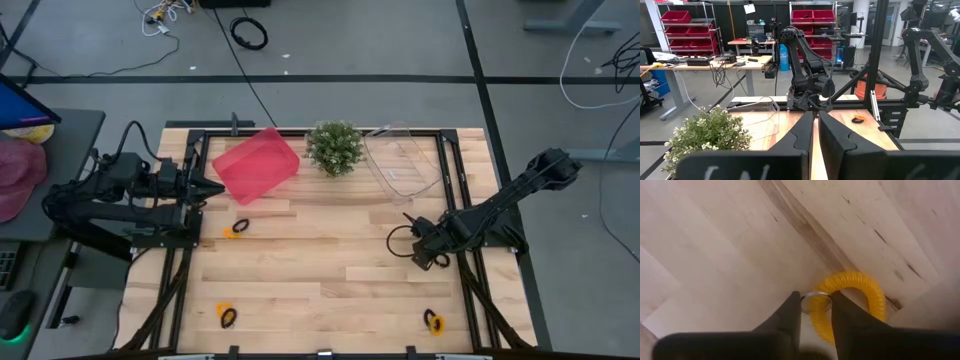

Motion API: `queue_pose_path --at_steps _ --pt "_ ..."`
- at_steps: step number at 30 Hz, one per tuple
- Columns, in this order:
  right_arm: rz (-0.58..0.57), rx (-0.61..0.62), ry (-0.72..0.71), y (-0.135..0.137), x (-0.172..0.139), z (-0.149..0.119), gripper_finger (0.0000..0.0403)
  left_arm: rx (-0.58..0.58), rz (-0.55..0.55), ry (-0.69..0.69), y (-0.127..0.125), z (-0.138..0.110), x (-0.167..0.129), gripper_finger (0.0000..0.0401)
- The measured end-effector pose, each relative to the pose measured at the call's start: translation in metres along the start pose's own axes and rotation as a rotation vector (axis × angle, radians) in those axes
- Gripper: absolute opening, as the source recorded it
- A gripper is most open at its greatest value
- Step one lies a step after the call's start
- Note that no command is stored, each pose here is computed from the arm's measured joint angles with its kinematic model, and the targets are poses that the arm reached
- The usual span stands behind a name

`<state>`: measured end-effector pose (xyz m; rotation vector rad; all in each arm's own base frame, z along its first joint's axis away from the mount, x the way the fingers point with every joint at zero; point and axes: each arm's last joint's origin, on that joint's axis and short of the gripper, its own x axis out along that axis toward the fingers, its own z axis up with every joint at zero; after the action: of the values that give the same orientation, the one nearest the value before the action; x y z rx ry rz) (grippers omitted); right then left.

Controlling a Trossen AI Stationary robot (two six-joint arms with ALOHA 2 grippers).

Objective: Sort spring keychains
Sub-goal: Put the yellow spring keychain into the transparent bin

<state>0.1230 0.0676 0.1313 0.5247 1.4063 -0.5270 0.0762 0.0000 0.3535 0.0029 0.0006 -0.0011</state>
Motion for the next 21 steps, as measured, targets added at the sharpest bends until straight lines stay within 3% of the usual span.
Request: queue_pose_path --at_steps 9,16,21 --pt "0.07 -0.113 -0.029 0.017 -0.02 0.009 0.0055 0.0 0.0 0.0 0.0 0.0 0.0 0.003" --pt "0.048 -0.298 -0.322 0.037 -0.061 0.035 0.0055 0.0 0.0 0.0 0.0 0.0 0.0 0.003" --pt "-0.037 -0.332 -0.582 0.046 -0.096 0.056 0.0055 0.0 0.0 0.0 0.0 0.0 0.0 0.003"
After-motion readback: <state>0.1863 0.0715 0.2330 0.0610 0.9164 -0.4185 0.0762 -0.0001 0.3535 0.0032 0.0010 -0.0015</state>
